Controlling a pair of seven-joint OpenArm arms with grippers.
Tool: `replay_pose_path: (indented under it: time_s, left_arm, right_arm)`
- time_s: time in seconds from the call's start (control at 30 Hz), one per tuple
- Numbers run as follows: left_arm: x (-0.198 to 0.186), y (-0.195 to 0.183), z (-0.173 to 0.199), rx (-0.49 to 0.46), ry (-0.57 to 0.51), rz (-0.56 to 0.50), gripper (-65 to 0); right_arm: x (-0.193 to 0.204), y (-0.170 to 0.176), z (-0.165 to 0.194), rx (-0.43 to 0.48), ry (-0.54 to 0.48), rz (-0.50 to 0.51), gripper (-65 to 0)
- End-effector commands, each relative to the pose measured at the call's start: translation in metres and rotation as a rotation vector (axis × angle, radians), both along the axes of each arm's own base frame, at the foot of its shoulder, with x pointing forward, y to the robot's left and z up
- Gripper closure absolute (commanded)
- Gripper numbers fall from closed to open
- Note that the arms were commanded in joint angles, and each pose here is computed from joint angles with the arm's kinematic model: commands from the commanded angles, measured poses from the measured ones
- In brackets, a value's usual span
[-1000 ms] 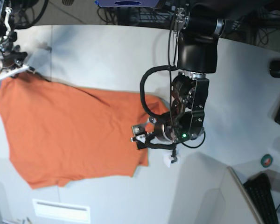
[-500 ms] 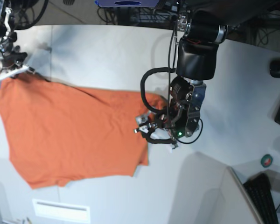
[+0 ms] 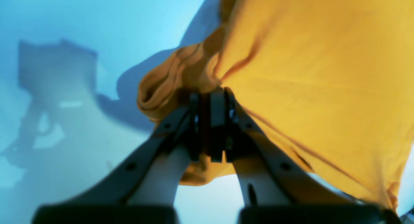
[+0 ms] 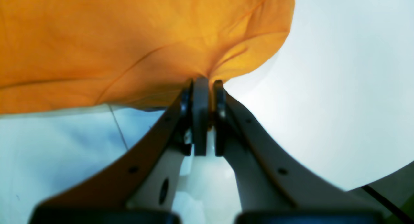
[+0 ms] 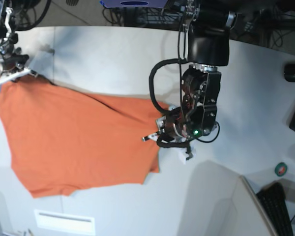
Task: Layout the t-shirt on the table in an organized manner, then fold the t-shirt properly
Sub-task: 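Grasp the t-shirt corner with the left gripper and hold it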
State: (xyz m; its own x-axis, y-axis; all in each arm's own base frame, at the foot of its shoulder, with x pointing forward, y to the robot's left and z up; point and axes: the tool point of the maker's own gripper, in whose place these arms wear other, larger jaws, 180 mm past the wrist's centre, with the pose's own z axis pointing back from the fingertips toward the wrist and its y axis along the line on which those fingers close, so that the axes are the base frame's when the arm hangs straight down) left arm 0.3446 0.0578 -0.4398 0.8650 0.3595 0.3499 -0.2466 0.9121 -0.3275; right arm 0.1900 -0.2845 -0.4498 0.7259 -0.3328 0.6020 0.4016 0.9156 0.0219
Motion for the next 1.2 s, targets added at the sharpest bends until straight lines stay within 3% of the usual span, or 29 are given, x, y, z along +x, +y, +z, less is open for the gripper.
replay_pose_path:
  time_s: [0.0, 0.2, 0.33, 0.93, 1.07, 1.17]
  left_arm:
    - [0.013, -0.001, 0.019, -0.008, -0.046, -0.006, 0.0]
    - [0.025, -0.004, 0.069, -0.034, -0.146, -0.031, -0.5]
    - [0.030, -0.004, 0.078, -0.035, -0.175, -0.028, -9.5]
    - [-0.002, 0.009, 0.025, -0.013, -0.021, -0.011, -10.0]
    - [0.006, 0.015, 0.015, -0.001, 0.001, 0.044, -10.2]
    - [0.008, 0.021, 0.010, 0.001, 0.036, 0.108, -17.6]
  right_arm:
    - [0.013, -0.006, 0.018, -0.034, -0.059, 0.008, 0.0]
    - [0.057, 0.001, 0.078, -0.073, -0.222, 0.054, 0.0]
    - [0.070, 0.009, 0.090, -0.043, -0.203, 0.067, 0.0]
    - [0.065, 0.012, 0.081, -0.025, -0.169, 0.065, 0.0]
    - [0.062, 0.012, 0.079, -0.024, -0.161, 0.065, 0.0]
    - [0.061, 0.012, 0.079, -0.024, -0.158, 0.065, 0.0]
